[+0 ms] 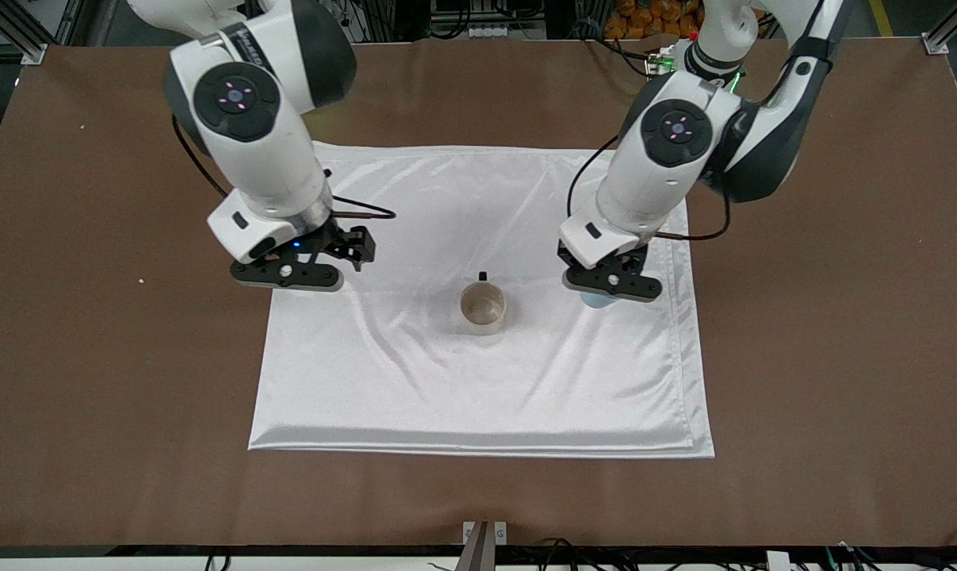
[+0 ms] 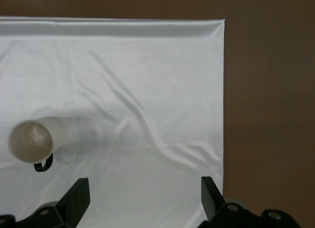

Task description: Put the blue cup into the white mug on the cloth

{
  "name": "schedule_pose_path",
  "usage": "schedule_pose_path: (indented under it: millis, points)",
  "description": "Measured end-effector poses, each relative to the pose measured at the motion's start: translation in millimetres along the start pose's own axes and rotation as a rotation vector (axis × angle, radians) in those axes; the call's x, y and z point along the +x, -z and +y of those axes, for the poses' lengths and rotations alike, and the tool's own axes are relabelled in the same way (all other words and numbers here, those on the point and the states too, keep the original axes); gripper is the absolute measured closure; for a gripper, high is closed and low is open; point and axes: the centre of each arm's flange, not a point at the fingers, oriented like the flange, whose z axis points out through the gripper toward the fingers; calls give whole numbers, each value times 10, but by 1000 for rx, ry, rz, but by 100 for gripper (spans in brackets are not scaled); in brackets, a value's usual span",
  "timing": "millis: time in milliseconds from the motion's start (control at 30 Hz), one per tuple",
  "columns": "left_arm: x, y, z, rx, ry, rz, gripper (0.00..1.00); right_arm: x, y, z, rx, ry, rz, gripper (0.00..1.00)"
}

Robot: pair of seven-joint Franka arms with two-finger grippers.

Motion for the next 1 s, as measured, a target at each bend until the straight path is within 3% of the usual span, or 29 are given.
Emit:
schedule_pose_path:
  millis: [267, 533, 1000]
  points:
    - [-44, -394, 618, -6, 74, -34, 96, 177, 212, 730, 0, 3, 5, 0]
    - [-167, -785, 1125, 40, 105, -30, 96, 309, 291, 1407, -1, 45, 3, 0]
    - [-181, -1103, 1452, 27, 130, -8, 96, 292, 272, 2247, 30, 79, -22, 0]
